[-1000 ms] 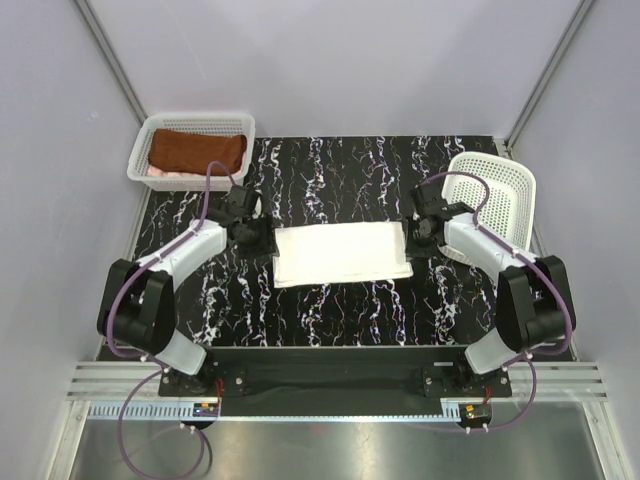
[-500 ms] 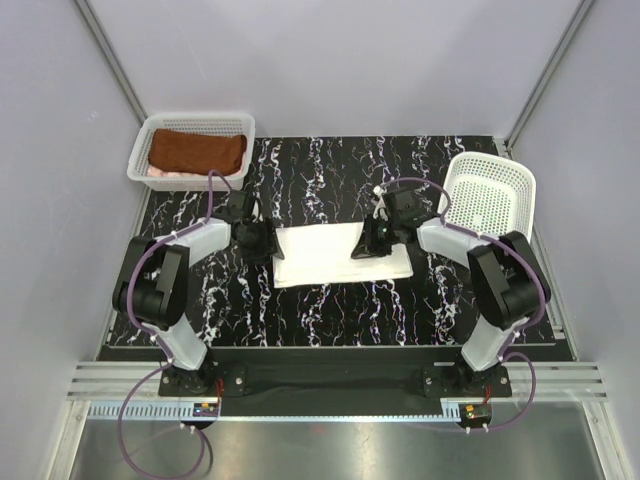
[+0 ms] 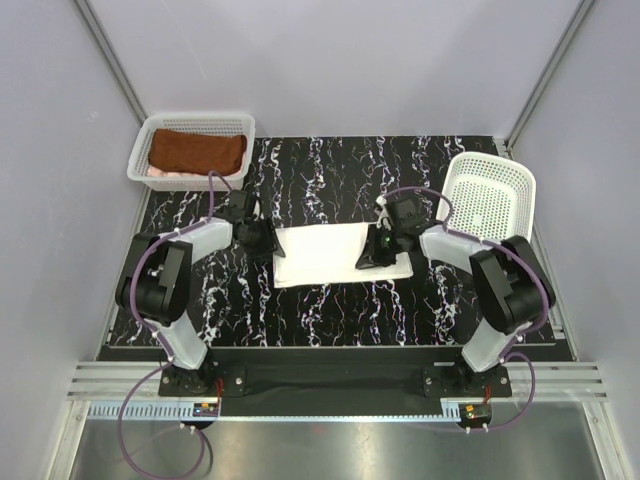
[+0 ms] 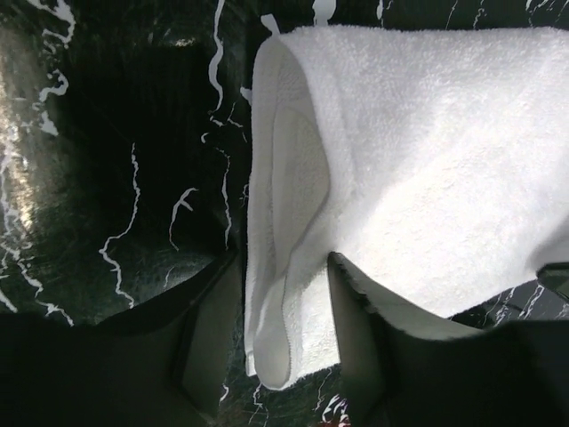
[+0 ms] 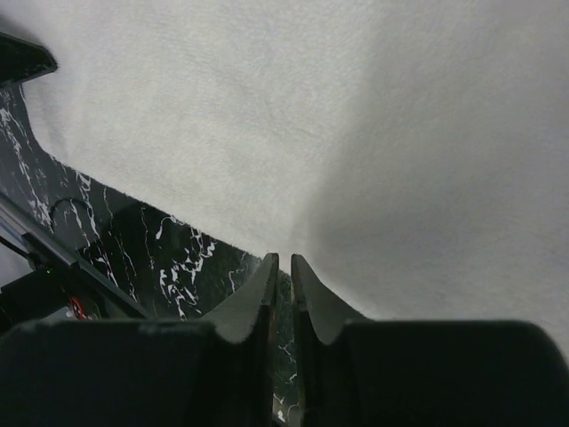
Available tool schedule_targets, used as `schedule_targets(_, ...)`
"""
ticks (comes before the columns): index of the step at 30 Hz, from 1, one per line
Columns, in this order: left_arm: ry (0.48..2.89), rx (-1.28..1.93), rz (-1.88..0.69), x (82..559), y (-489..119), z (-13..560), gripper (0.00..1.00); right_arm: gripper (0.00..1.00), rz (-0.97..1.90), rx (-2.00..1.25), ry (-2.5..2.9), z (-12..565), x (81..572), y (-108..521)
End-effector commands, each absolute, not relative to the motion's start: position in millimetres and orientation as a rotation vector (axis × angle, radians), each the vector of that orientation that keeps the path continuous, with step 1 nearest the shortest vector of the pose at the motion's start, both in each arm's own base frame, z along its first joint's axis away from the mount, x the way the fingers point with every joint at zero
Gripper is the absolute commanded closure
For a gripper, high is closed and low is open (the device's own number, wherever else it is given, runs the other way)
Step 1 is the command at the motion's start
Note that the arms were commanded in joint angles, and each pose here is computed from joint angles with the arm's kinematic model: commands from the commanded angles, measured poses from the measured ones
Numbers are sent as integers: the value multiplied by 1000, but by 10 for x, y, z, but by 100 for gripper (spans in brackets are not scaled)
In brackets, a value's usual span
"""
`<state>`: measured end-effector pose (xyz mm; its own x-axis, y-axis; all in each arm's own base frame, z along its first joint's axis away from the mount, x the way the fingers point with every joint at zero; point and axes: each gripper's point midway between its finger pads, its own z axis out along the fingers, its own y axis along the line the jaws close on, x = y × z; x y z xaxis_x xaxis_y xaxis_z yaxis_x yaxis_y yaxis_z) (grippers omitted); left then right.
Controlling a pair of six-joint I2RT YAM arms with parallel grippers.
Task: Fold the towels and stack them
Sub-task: Neatly place the folded towel into the bin
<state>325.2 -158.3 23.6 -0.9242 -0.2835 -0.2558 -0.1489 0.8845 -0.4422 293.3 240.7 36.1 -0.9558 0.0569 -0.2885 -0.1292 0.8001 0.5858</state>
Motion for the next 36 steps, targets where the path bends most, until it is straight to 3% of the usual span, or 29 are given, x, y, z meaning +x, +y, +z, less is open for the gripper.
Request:
schedule_targets(1, 2799, -334, -575, 3195, -1604, 32, 55, 82, 897, -86, 2550, 891, 3079, 2435)
schedule_targets(5, 2799, -296, -504, 3267, -1613, 93, 75, 75, 879, -97, 2485, 1211, 3119, 2403)
schedule_targets(6, 2788, -273, -493, 3315, -1628, 143, 86, 74, 868, -98, 2470, 1262, 3152, 2399)
schedule_targets(8, 2754, -245, -484, 3456, -1680, 320, 100, 68, 807, -75, 2457, 1271, 3229, 2340)
schedule_targets(9, 2746, -237, -484, 3499, -1690, 377, 100, 62, 789, -62, 2456, 1265, 3281, 2335)
schedule_targets(18, 2710, -168, -324, 3825, -1658, 876, 100, 41, 731, 104, 2493, 869, 3681, 2426)
schedule_targets(26, 2669, -119, -174, 4047, -1550, 1079, 100, 2, 749, 150, 2506, 627, 3802, 2514)
schedule_targets(36, 2508, 5, -51, 4722, -1481, 1503, 100, 2, 750, 93, 2390, 664, 4402, 2741)
